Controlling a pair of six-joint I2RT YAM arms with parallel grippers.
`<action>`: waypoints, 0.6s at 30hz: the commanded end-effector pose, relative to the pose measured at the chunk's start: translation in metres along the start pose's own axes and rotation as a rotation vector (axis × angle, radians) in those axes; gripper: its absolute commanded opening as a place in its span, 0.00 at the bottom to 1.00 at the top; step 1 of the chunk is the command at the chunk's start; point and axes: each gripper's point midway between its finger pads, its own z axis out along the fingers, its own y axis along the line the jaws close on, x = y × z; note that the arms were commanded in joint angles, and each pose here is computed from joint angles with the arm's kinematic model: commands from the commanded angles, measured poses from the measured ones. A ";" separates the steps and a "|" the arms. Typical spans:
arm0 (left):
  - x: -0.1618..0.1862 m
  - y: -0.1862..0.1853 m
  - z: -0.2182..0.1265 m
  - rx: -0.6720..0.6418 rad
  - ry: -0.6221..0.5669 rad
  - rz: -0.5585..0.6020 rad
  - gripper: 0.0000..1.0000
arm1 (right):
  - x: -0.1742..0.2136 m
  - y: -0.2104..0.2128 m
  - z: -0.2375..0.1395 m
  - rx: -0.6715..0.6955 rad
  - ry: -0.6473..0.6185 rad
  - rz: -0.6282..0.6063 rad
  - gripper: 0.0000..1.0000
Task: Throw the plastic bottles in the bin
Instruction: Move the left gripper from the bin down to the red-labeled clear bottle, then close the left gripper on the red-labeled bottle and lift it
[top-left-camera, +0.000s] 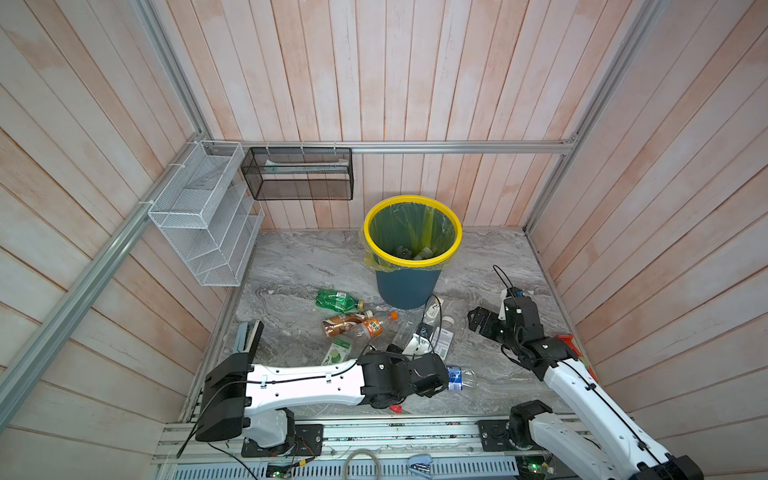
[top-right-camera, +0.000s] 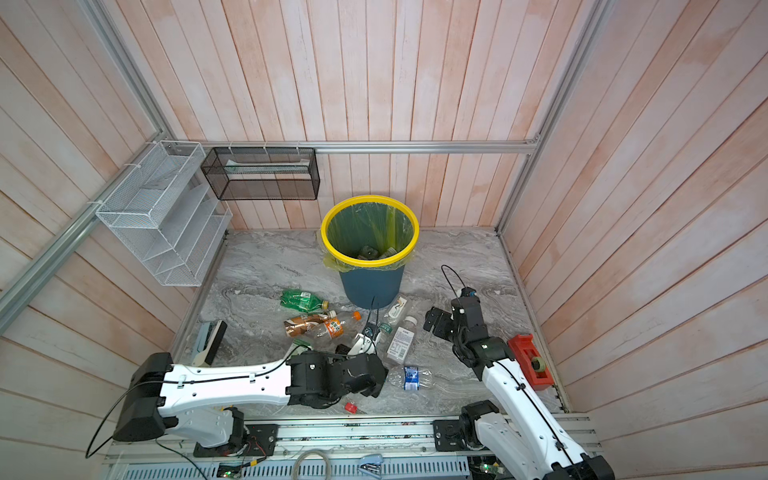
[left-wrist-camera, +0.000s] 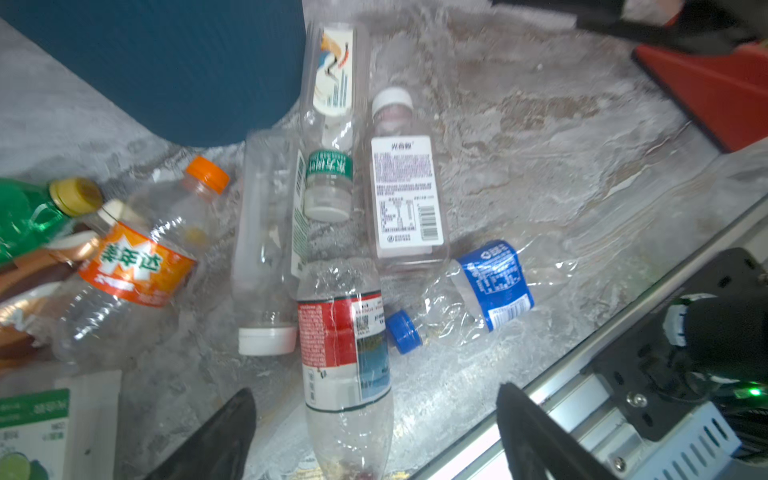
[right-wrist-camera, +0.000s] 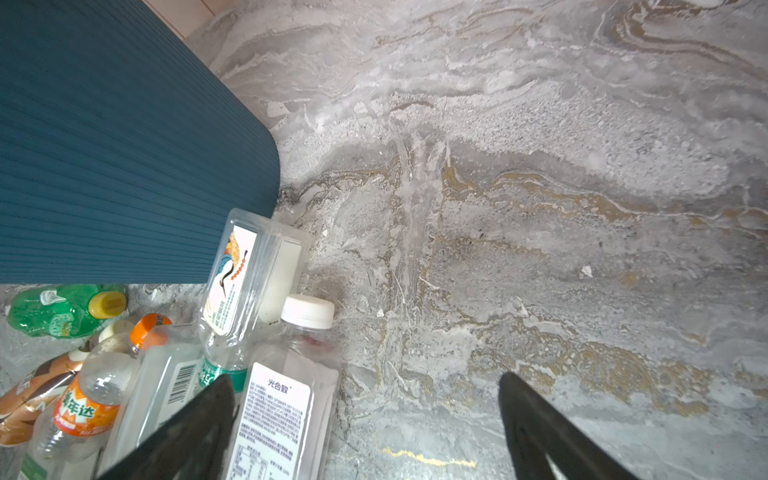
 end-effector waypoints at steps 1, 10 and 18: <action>0.028 0.002 0.015 -0.031 0.105 -0.068 0.91 | 0.005 0.002 0.003 -0.031 0.024 -0.031 0.99; 0.060 0.008 0.044 -0.043 0.166 -0.021 0.87 | 0.018 -0.010 -0.008 -0.026 -0.006 0.020 0.99; 0.067 0.016 0.064 -0.018 0.201 0.028 0.85 | 0.021 -0.017 -0.021 -0.011 -0.023 0.052 0.99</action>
